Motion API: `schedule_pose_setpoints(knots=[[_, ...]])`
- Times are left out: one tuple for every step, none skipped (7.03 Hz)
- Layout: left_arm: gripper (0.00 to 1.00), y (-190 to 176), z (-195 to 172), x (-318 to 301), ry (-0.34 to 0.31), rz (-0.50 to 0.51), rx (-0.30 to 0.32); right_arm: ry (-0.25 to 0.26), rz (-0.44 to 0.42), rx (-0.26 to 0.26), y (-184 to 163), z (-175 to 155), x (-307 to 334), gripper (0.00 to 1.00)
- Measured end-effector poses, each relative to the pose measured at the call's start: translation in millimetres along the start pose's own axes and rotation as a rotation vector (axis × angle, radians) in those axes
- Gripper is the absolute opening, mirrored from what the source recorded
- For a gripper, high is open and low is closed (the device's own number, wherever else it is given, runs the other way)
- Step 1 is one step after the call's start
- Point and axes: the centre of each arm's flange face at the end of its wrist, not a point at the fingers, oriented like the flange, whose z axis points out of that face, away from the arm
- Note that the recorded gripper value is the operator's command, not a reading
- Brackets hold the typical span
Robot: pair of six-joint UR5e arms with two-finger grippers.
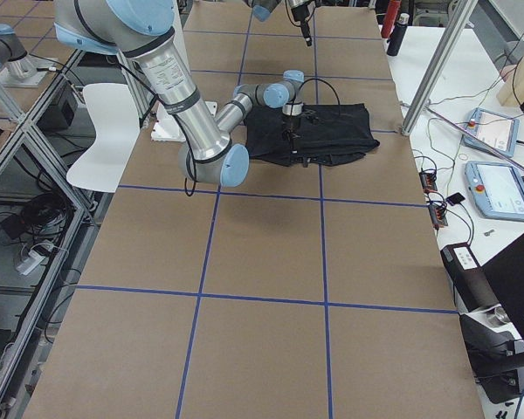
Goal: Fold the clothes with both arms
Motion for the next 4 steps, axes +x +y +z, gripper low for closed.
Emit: schedule_pose_setpoints(knots=[[1.00, -0.1, -0.5, 0.0, 0.003, 0.000, 0.000, 0.013, -0.031, 0.002, 4.7, 8.1, 32.4, 0.96], [1.00, -0.1, -1.3, 0.7, 0.005, 0.001, 0.001, 0.025, -0.070, 0.005, 16.4, 15.5, 69.5, 0.96], [1.00, -0.2, -2.3, 1.7, 0.008, 0.002, 0.003, 0.029, -0.090, 0.008, 23.4, 11.6, 89.9, 0.96], [0.99, -0.3, -3.3, 2.7, 0.011, 0.003, 0.004, 0.027, -0.088, 0.013, 19.5, -3.3, 89.2, 0.96]])
